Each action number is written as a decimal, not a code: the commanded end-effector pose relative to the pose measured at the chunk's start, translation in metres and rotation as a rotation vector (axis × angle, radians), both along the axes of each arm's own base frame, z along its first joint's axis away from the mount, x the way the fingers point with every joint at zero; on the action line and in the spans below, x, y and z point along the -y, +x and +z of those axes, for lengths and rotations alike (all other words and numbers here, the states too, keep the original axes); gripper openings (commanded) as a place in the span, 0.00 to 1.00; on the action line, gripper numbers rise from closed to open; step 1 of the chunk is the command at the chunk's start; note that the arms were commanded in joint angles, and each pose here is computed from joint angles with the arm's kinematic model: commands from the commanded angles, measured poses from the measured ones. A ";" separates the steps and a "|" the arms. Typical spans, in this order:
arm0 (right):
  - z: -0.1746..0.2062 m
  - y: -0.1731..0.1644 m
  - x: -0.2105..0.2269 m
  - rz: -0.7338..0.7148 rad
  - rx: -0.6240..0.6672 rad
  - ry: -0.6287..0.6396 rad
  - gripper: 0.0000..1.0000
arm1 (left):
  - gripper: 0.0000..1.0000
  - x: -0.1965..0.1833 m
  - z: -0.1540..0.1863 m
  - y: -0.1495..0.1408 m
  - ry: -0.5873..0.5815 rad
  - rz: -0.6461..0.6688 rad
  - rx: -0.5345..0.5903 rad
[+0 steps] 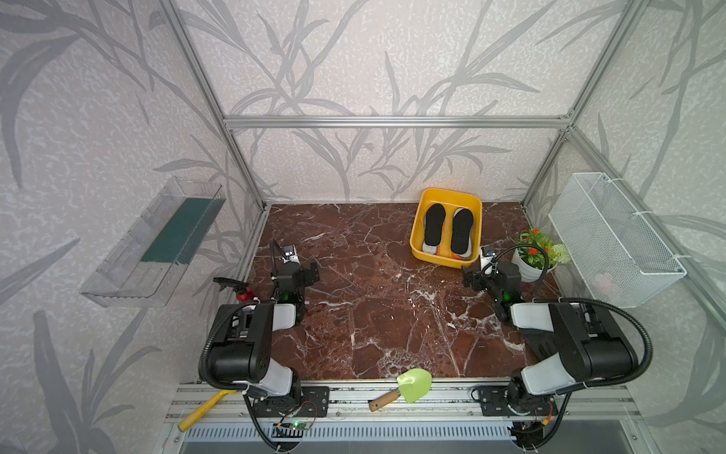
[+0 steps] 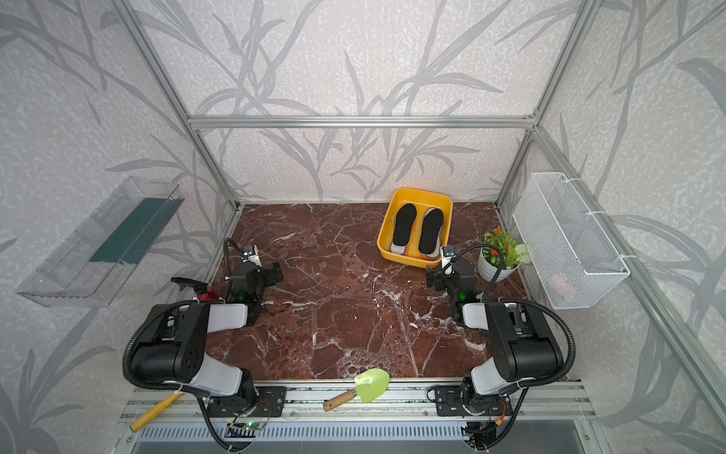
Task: Put the insoles into the storage box
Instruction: Reset both arms
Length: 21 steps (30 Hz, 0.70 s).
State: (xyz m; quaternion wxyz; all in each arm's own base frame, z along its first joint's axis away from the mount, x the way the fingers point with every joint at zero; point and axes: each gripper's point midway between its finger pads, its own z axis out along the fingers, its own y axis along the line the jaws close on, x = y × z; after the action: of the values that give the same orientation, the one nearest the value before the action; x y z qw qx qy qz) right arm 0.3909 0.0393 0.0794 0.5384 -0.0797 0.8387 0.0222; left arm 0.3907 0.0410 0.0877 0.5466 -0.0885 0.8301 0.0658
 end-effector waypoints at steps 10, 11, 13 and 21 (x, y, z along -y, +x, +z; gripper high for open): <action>0.009 0.006 0.000 0.004 0.021 -0.003 0.99 | 0.99 0.002 0.003 0.004 0.006 -0.019 0.005; 0.009 0.006 0.000 0.003 0.021 -0.004 0.99 | 0.99 0.001 0.003 0.004 0.005 -0.018 0.004; 0.009 0.006 0.000 0.003 0.020 -0.003 0.99 | 0.99 0.001 0.003 0.004 0.005 -0.017 0.004; 0.008 0.006 0.000 0.004 0.020 -0.003 0.99 | 0.99 0.018 0.003 0.003 -0.055 -0.176 0.022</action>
State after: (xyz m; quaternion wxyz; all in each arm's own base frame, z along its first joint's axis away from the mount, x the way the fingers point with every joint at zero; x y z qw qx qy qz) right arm 0.3913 0.0393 0.0800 0.5390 -0.0800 0.8382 0.0220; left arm 0.3934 0.0301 0.0878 0.5500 -0.0527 0.8334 0.0133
